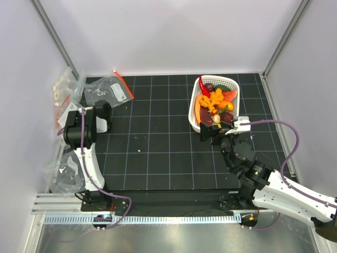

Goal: Place the food in the zip-top bag and seal the zipper
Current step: Pick up the zipper food storage bag at the center of the board.

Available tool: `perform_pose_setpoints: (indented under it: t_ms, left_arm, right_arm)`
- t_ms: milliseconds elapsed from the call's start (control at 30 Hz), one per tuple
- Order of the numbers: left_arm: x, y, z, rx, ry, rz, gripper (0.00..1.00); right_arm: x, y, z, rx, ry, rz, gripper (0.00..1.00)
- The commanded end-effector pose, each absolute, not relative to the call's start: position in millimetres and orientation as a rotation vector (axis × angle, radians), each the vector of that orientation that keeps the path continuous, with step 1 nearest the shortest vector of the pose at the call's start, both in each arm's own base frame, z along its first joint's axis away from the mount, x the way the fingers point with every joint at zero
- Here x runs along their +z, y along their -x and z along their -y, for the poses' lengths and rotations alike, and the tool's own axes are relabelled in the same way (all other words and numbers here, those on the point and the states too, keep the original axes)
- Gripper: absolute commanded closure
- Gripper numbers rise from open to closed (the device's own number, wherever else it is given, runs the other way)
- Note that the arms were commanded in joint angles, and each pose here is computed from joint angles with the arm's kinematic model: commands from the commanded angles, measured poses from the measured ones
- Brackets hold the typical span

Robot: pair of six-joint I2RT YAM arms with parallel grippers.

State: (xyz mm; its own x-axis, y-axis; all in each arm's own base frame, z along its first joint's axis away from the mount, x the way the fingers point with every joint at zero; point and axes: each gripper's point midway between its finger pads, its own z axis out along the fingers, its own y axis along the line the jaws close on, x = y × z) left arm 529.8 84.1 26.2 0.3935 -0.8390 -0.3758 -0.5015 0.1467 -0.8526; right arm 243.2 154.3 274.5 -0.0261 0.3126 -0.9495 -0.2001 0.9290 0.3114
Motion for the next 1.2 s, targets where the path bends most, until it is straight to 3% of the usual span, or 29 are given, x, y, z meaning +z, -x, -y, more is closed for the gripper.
perform_pose_setpoints:
  t_ms: [0,200,567,867,1000,1167]
  left_arm:
    - [11,-531,-88,-0.339,1.495,-1.298,1.0]
    - [17,-540,-67,-0.469,1.452,-1.348,1.0]
    - [43,-506,-8,-0.609,1.35,-1.545,1.0]
    - [71,-424,130,-0.931,1.176,-1.711,1.0]
    - [97,-399,157,-1.089,1.134,-1.713,1.0]
    - [114,-352,188,-1.074,0.964,-1.79,1.0]
  right_arm:
    - [287,-242,-153,0.456,-0.135,-1.505,0.0]
    - [287,-243,-153,0.45,-0.137,-1.507,0.0]
    - [288,-242,-149,0.445,-0.146,-1.5,0.0]
    - [278,-249,-154,0.399,-0.142,-1.53,0.0]
    - [276,-249,-155,0.389,-0.135,-1.543,0.0]
    - [270,-252,-155,0.354,-0.136,-1.562,0.0]
